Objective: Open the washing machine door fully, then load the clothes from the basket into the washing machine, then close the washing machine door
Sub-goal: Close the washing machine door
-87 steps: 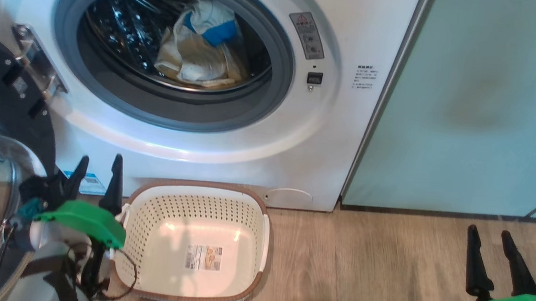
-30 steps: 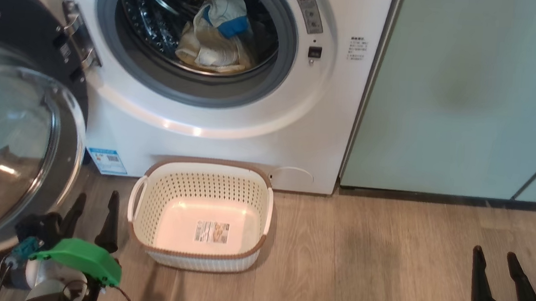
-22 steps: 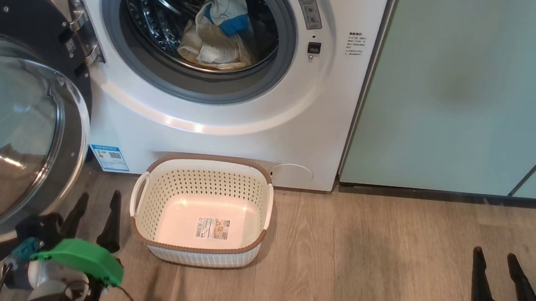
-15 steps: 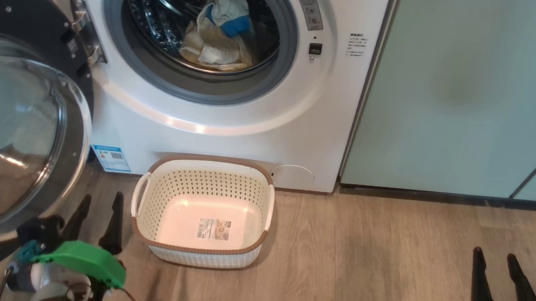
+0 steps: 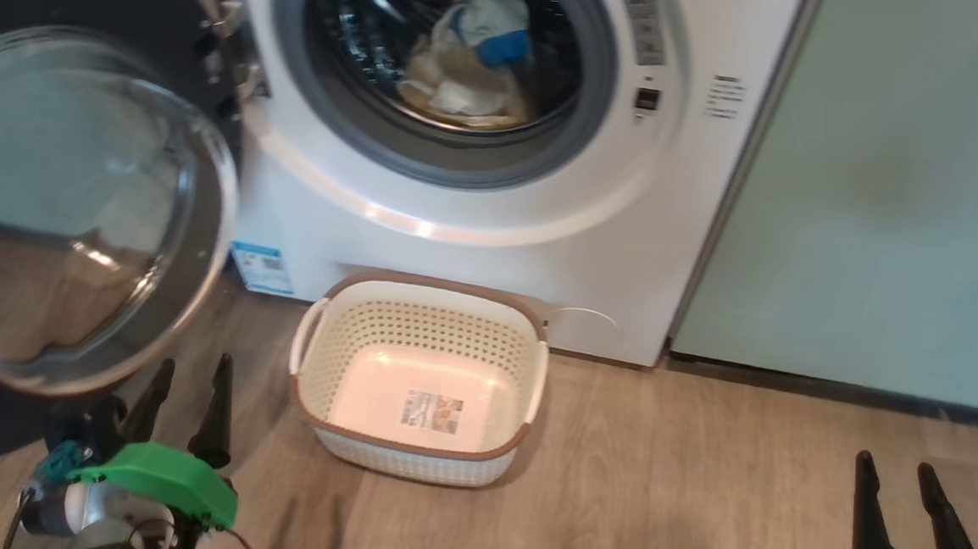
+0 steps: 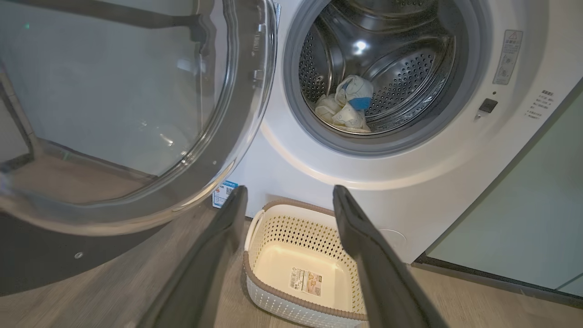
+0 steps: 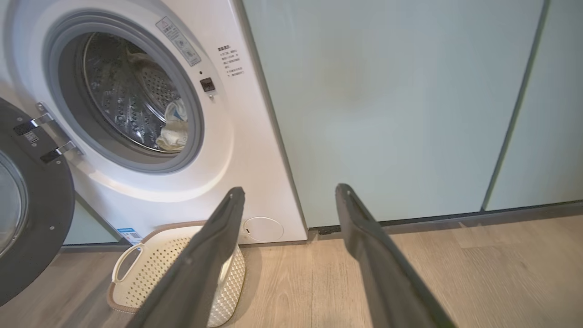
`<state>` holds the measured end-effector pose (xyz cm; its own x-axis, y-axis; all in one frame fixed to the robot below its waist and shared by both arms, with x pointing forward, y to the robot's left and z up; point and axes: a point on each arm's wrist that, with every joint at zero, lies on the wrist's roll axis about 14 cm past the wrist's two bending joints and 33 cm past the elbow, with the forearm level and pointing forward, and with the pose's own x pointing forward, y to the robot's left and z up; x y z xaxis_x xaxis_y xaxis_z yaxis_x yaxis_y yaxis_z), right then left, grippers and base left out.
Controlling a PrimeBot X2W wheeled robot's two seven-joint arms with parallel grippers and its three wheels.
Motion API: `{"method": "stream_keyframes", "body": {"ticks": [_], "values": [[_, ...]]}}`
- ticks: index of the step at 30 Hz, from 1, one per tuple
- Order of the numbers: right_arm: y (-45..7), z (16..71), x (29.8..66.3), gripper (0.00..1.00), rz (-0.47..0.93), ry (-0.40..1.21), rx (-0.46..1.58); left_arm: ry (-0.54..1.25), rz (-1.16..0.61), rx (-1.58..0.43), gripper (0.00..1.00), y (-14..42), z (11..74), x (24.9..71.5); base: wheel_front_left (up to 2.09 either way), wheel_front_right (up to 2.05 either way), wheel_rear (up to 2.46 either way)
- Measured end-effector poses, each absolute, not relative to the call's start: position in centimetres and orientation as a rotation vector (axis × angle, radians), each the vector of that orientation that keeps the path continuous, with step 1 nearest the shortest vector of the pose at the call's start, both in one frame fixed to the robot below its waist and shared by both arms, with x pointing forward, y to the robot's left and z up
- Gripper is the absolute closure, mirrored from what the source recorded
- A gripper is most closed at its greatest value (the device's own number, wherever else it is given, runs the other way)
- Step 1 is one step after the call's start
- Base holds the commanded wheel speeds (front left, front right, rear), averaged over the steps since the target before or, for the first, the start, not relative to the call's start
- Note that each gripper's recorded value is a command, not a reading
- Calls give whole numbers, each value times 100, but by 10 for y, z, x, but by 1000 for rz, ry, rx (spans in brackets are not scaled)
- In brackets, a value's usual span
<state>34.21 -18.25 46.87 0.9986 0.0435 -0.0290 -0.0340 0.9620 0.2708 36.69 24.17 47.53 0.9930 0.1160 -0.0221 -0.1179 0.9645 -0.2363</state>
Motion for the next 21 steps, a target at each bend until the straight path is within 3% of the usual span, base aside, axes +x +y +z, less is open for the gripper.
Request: {"method": "stream_keyframes", "body": {"ticks": [21], "values": [[-72,468,381,0,371,83,265,-19,476,-247,0,345,470,270,0,0,0]]}}
